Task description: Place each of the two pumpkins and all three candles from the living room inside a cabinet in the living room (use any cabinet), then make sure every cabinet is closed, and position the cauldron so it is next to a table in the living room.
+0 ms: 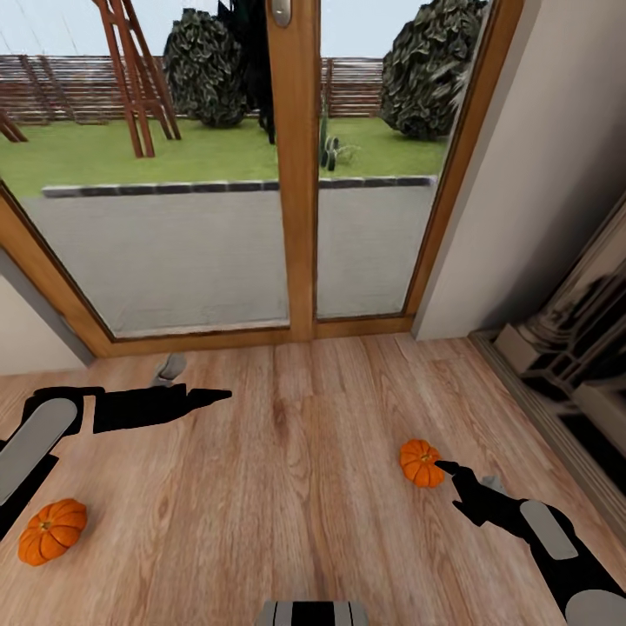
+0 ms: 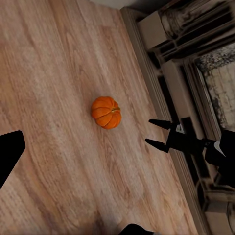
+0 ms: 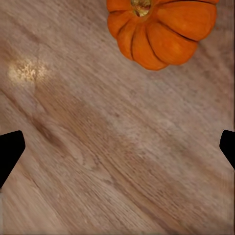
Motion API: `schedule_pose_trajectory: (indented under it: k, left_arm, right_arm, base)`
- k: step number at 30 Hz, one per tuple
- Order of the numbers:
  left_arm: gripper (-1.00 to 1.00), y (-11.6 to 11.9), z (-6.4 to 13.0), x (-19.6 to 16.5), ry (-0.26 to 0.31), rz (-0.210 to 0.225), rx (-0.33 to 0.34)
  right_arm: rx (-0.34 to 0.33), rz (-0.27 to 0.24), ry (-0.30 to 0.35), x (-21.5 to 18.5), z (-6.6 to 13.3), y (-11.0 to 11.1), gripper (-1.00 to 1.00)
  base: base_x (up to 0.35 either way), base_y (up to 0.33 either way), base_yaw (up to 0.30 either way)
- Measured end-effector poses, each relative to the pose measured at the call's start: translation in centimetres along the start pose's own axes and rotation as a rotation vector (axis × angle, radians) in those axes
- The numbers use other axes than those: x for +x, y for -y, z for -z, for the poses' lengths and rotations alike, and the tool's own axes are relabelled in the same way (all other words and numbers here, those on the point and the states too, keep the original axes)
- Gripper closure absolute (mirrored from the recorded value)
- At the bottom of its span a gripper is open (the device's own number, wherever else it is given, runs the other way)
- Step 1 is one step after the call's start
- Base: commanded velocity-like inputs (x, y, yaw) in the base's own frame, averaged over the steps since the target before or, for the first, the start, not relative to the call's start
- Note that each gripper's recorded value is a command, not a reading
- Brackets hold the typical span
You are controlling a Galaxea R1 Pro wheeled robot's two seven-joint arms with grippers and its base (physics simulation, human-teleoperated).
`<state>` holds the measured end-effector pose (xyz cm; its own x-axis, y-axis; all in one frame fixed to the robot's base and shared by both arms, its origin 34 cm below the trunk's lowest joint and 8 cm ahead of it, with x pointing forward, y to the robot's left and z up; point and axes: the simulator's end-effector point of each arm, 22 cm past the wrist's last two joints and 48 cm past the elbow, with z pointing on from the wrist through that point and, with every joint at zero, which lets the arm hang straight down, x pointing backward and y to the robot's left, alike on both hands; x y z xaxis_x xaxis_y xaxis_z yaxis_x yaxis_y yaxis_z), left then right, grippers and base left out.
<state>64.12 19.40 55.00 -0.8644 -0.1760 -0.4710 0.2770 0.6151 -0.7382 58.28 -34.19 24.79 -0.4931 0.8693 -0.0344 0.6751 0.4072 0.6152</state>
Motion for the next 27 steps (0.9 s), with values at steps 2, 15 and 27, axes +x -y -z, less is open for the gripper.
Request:
schedule_pose_trajectory:
  k: [2, 15, 27]
  left_arm:
    - [-1.0, -0.3, -0.2, 0.2, -0.005, 0.006, -0.001]
    - [-1.0, -2.5, -1.8, 1.5, -0.037, 0.045, -0.007]
    - [-1.0, -4.3, -3.3, 2.8, -0.067, 0.082, 0.0]
  right_arm:
    - [0.006, -0.002, -0.004, 0.1, -0.2, 0.4, -1.0]
    - [0.007, -0.044, 0.003, -0.6, -1.0, 2.5, -1.0]
    - [-0.028, -0.105, 0.035, -2.4, -1.1, 4.0, -1.0]
  base:
    - [0.0, 0.0, 0.0]
    - [0.0, 0.0, 0.0]
    - [0.0, 0.0, 0.0]
